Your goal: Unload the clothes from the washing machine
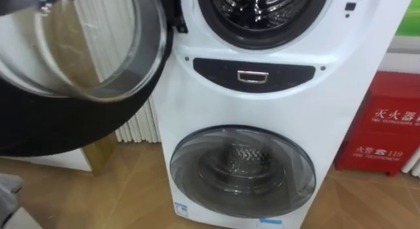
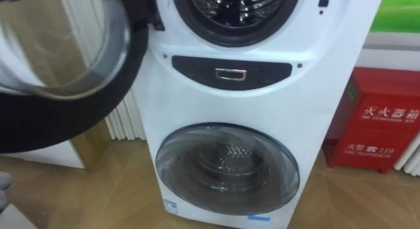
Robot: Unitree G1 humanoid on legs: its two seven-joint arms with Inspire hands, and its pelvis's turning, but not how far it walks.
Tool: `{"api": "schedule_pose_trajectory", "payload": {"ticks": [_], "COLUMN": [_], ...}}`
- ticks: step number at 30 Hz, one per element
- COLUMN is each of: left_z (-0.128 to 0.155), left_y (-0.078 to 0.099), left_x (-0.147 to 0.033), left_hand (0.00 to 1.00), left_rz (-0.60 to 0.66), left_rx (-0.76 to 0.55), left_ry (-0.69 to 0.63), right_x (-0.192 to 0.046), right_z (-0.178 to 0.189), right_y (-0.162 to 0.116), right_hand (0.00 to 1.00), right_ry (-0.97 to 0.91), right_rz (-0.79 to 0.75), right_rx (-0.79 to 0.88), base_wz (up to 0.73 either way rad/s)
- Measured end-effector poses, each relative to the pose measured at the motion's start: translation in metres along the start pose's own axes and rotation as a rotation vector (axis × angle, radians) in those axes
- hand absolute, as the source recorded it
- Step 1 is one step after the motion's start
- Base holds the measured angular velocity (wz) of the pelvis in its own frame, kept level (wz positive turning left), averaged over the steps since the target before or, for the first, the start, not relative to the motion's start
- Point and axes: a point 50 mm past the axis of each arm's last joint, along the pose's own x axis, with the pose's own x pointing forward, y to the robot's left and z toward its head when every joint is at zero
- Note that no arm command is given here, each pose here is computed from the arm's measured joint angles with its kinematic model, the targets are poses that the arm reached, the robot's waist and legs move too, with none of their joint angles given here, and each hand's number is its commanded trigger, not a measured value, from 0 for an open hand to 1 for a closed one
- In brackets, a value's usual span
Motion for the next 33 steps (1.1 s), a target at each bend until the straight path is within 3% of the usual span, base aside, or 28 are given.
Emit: {"api": "schedule_pose_trajectory", "payload": {"ticks": [4, 7, 12, 18, 25, 29, 33], "left_z": [-0.008, -0.025, -0.051, -0.057, -0.041, -0.008, 0.027], "left_y": [-0.016, -0.039, -0.094, -0.134, -0.178, -0.22, -0.238], "left_x": [-0.021, -0.04, -0.087, -0.125, -0.156, -0.182, -0.177], "left_hand": [0.0, 0.0, 0.0, 0.0, 0.0, 0.0, 0.0], "left_rz": [-0.059, -0.146, -0.481, -0.686, -0.933, -1.184, -1.254], "left_rx": [-0.057, -0.052, -0.003, 0.001, 0.013, 0.02, -0.001], "left_ry": [0.0, 0.048, 0.111, 0.127, 0.076, -0.032, -0.145], "right_x": [0.002, 0.004, 0.007, 0.009, 0.01, 0.01, 0.01], "right_z": [0.007, 0.013, 0.026, 0.032, 0.06, 0.073, 0.078], "right_y": [0.007, 0.014, 0.031, 0.057, 0.083, 0.094, 0.094], "right_hand": [0.0, 0.0, 0.0, 0.0, 0.0, 0.0, 0.0], "right_ry": [-0.009, -0.006, -0.028, -0.044, -0.113, -0.149, -0.163], "right_rz": [0.019, 0.036, 0.085, 0.154, 0.2, 0.227, 0.225], "right_rx": [-0.033, -0.089, -0.176, -0.247, -0.244, -0.236, -0.213], "base_wz": [0.01, -0.07, -0.28, -0.23, -0.09, -0.05, -0.31]}}
